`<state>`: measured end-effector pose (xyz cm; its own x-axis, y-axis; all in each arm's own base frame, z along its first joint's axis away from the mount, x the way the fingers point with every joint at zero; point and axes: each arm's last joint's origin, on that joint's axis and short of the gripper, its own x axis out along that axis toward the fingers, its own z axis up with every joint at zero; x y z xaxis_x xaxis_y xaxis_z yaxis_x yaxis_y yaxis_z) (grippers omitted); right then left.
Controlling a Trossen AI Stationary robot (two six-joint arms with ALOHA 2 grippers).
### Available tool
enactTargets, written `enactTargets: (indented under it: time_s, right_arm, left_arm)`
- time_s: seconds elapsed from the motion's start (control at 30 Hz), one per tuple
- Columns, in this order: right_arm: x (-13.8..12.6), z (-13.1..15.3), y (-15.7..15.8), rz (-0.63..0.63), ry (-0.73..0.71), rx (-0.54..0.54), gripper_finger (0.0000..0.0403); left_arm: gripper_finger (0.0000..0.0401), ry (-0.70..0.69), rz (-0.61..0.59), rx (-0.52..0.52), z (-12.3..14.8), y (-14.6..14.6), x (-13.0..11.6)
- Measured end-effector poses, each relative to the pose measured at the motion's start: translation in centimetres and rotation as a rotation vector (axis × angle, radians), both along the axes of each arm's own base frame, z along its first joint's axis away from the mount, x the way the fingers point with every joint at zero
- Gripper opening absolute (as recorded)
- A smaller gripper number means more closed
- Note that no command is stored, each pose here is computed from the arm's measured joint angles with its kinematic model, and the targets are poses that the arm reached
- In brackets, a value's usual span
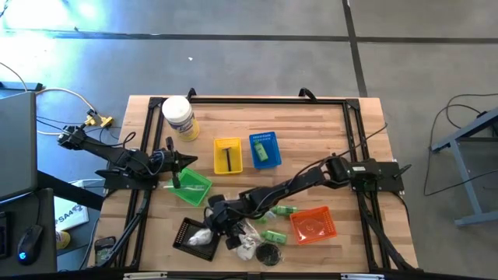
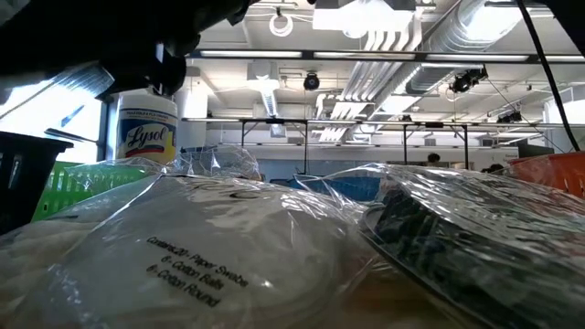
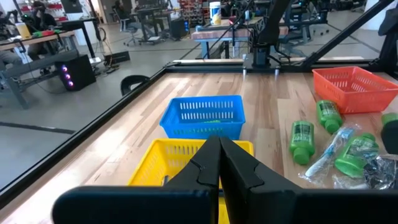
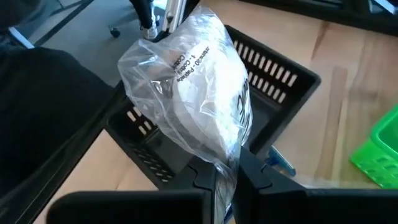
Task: Pick & Place Travel size toiletries
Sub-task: Put the cotton pack into the black bin, then put the hairbrush into the orange bin
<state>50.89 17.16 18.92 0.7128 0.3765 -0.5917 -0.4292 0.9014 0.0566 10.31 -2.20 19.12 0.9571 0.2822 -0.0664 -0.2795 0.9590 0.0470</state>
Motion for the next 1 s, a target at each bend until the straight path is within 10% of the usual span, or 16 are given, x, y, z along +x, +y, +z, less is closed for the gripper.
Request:
enactTargets:
  time_s: [1.0]
  right_arm:
    - [-0.4, 1.7, 0.0, -0.056, -0.070, -0.127, 0.0171]
  left_arm:
    - [0.0000, 0.027, 0.000, 0.011, -0.3, 0.0, 0.0]
